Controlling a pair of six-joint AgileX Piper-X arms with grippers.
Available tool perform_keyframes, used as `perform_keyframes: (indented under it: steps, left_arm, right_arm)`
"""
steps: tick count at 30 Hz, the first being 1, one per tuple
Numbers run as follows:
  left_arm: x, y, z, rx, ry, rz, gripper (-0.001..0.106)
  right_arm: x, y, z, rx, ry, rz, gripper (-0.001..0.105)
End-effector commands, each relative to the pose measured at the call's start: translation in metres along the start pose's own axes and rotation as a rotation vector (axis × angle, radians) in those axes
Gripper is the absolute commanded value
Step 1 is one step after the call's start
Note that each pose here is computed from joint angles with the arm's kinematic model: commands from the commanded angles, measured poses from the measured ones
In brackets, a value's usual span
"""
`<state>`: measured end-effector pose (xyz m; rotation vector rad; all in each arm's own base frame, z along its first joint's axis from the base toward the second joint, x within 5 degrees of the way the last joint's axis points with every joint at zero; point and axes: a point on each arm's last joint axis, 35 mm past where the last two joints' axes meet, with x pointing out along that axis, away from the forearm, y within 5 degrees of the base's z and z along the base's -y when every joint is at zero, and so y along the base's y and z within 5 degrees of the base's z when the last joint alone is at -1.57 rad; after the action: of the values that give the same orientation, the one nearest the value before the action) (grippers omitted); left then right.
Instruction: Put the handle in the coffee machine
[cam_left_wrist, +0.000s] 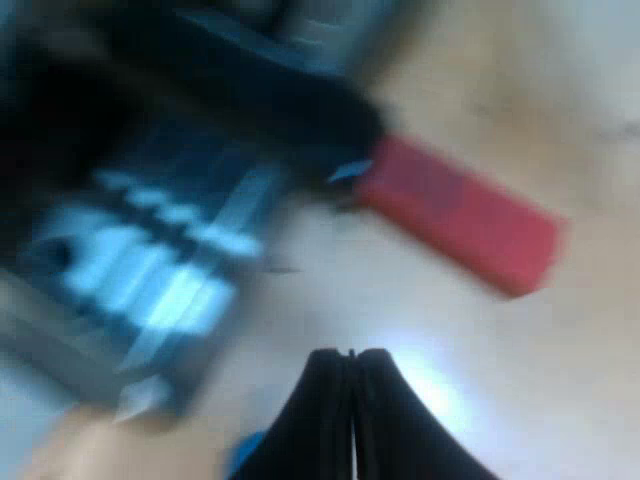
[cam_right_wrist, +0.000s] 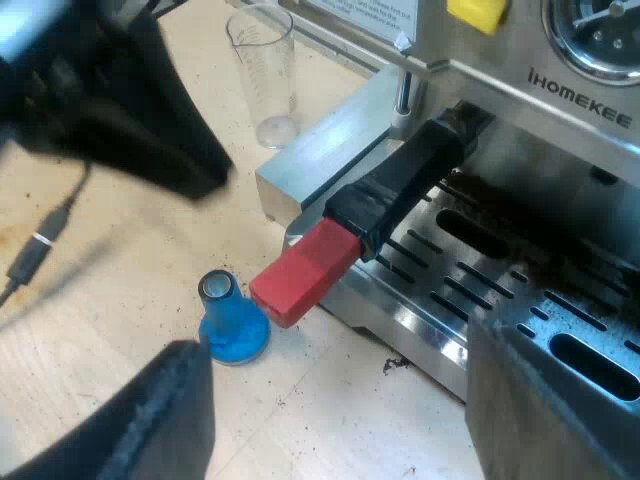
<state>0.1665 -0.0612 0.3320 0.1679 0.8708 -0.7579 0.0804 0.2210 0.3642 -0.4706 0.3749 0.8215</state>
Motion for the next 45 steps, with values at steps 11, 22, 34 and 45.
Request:
perform_keyframes:
  steps: [11,22,34,45]
  left_arm:
    - [-0.115,-0.012,0.021,-0.132,-0.369,0.295,0.063]
    - [-0.151,-0.021,0.042,-0.218,-0.594,0.319,0.096]
    - [-0.179,-0.032,0.014,-0.305,-0.662,0.566,0.096]
    - [-0.158,-0.08,-0.064,-0.255,-0.704,0.619,0.096]
  right_arm:
    - [-0.003,-0.032,0.018,0.092,-0.059,-0.003,0.058]
    - [-0.026,-0.119,0.036,0.148,-0.099,-0.323,0.058]
    - [-0.107,-0.177,-0.044,0.372,0.043,-0.795,0.058]
    - [-0.169,-0.11,-0.104,0.321,-0.086,-0.887,0.058]
